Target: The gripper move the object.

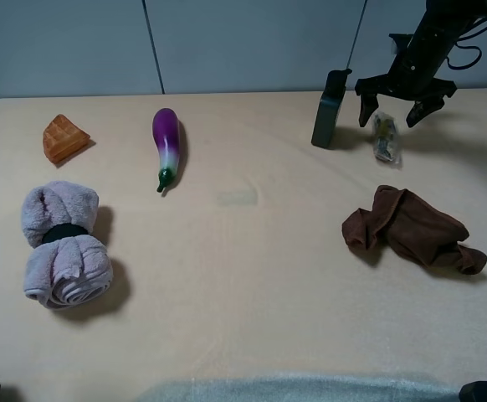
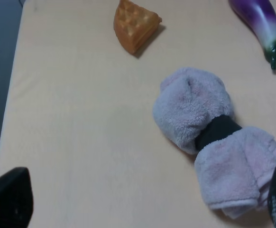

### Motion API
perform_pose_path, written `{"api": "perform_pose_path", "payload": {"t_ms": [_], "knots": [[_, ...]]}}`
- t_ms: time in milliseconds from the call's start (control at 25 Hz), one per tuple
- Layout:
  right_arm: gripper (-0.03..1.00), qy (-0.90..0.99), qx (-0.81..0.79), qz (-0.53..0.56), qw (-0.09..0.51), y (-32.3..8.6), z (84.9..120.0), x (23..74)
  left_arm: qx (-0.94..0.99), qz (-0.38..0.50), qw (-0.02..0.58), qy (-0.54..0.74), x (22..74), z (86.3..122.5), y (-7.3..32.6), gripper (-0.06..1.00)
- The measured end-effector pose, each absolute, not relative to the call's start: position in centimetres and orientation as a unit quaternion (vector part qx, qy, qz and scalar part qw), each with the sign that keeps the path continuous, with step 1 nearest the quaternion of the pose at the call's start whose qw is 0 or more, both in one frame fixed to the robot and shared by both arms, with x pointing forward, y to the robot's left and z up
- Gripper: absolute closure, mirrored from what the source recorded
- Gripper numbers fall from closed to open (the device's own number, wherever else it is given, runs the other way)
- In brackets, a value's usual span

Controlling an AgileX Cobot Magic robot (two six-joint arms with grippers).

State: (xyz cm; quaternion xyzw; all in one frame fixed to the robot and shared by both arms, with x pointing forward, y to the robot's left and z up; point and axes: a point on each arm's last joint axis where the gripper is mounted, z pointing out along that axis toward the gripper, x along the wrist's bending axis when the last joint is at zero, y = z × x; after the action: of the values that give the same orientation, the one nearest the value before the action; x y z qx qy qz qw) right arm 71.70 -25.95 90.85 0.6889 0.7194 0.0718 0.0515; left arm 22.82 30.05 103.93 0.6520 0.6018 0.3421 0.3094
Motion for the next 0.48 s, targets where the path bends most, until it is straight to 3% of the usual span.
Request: {"api": "perform_pose_path", "payload": {"t_ms": [480], "knots": [[0.28,0.721,0.688,0.068,0.052,-26.01,90.85,71.66,0.652,0.342,0.309,0.602,22.82,103.93,30.05,-0.05]]}}
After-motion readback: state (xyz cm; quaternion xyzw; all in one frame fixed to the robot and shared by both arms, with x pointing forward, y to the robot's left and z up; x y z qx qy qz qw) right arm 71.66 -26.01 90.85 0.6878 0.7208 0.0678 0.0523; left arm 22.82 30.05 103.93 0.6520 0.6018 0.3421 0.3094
